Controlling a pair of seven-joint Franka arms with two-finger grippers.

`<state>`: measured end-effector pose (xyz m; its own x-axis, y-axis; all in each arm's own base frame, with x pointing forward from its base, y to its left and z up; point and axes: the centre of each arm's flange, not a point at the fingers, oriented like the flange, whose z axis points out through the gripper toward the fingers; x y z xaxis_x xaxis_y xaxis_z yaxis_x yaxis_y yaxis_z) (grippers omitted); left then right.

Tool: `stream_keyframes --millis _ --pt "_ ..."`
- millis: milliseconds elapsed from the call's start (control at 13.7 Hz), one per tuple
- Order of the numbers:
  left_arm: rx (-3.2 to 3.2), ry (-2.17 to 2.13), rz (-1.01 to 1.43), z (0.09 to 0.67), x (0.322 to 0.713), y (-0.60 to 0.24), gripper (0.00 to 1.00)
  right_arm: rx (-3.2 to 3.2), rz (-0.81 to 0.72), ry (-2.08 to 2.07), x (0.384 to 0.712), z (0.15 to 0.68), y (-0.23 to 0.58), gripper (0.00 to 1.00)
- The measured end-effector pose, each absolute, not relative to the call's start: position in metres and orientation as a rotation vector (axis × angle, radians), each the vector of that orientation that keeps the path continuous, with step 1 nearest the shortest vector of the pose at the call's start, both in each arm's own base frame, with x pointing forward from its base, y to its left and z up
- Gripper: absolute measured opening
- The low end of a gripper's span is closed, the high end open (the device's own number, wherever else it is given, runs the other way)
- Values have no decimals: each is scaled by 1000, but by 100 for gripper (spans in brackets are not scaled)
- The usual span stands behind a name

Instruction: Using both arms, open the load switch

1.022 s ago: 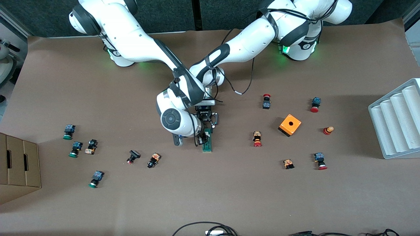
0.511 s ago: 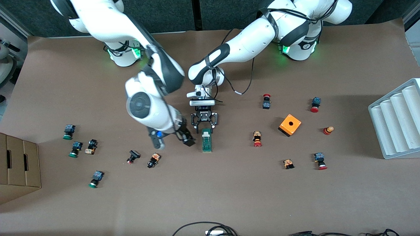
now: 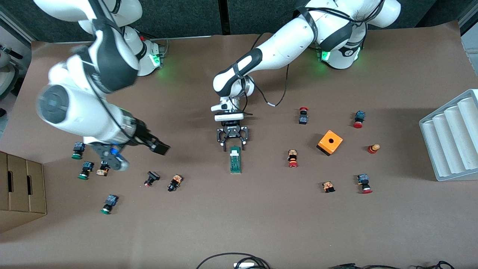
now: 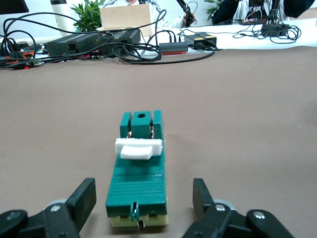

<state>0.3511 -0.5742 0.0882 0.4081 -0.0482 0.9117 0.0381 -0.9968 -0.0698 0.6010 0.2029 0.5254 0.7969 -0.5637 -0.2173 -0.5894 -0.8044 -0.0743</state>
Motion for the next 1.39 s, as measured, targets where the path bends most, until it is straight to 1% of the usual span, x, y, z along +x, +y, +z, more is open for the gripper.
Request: stream_keyframes --millis 73,146,438,876,1168,1387 --pt "-2569 18 -1633 95 352 -576 92 -2869 274 842 600 534 185 100" --pt "-2570 10 -1595 102 352 -577 99 -2890 267 763 599 543 165 100" --pt "-2622 16 -1402 145 348 -595 100 -3017 182 392 594 568 75 100" --pt "-2643 171 -1066 222 351 -602 100 -3030 138 109 586 575 -27 100" --pt "-2658 282 -893 264 362 -595 100 -3049 122 68 567 581 -37 100" --pt "-2685 435 -696 315 379 -581 100 -3064 115 49 563 581 -32 100"
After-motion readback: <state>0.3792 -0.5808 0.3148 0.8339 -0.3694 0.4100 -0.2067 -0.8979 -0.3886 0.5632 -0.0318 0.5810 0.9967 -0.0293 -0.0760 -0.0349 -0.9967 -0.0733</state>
